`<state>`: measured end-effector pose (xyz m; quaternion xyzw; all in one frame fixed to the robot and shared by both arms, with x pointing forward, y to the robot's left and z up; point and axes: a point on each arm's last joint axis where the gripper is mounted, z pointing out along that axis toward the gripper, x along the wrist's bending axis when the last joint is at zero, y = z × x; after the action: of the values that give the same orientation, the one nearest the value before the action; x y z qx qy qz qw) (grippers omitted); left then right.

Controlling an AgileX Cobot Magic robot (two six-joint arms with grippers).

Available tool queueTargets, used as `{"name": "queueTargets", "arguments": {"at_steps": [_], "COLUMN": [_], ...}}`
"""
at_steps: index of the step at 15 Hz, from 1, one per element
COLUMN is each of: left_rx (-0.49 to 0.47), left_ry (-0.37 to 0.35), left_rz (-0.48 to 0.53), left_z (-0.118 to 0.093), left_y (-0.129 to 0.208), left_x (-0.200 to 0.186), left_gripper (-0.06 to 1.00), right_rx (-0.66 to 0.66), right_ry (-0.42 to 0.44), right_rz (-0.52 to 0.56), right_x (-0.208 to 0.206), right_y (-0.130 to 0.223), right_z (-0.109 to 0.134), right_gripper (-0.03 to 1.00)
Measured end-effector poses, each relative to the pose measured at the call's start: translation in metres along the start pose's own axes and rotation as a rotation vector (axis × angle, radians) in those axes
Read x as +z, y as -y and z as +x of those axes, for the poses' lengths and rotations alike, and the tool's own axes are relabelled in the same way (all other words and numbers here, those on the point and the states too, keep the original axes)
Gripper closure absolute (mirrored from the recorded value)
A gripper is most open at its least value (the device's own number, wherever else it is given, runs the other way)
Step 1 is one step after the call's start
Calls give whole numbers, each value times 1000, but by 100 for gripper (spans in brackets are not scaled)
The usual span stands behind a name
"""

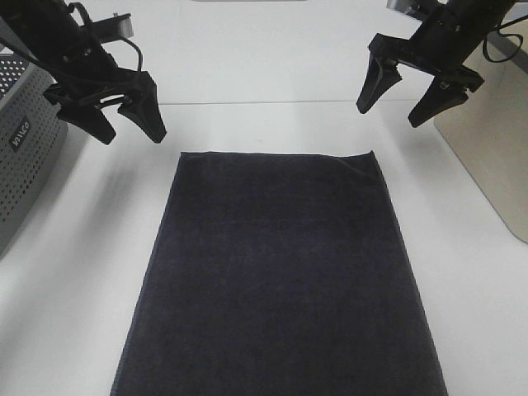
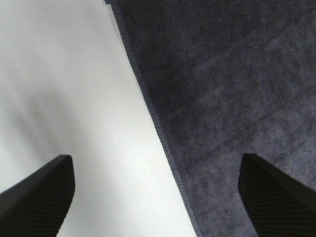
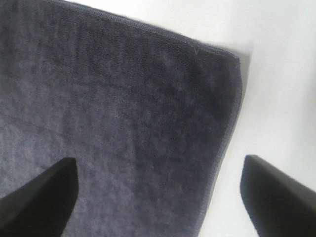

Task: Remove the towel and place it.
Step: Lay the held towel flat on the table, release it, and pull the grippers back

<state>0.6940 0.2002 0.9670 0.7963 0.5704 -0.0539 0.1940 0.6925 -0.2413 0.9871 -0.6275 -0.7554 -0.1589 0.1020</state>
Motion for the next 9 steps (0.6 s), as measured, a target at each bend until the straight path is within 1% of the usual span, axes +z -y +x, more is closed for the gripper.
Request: {"name": "queueTargets", "arguments": {"at_steps": [3,4,5,7,9], "left_rx": [3,19,24,20,0], "left_ry": [0,1,6,14,44], "left_rz": [0,-16,-22,-21,-34], "left_z": [10,14,18,24,26], "left_y": [-13,-21,-27,-32,-34], "left_x": [22,30,41,56,68], "left_gripper": [10,10,10,10,10], "right_rx": [13,18,37,64,72], "right_ry": [-3,-5,-11,-28,-31], "right_rz": [30,41,49,40,39], "right_x": [24,34,49,58,64], "right_y": [-9,-12,-19,-25,-28], "right_z": [-11,-15,-27,-41,-47], "right_gripper": [10,10,10,10,10]}}
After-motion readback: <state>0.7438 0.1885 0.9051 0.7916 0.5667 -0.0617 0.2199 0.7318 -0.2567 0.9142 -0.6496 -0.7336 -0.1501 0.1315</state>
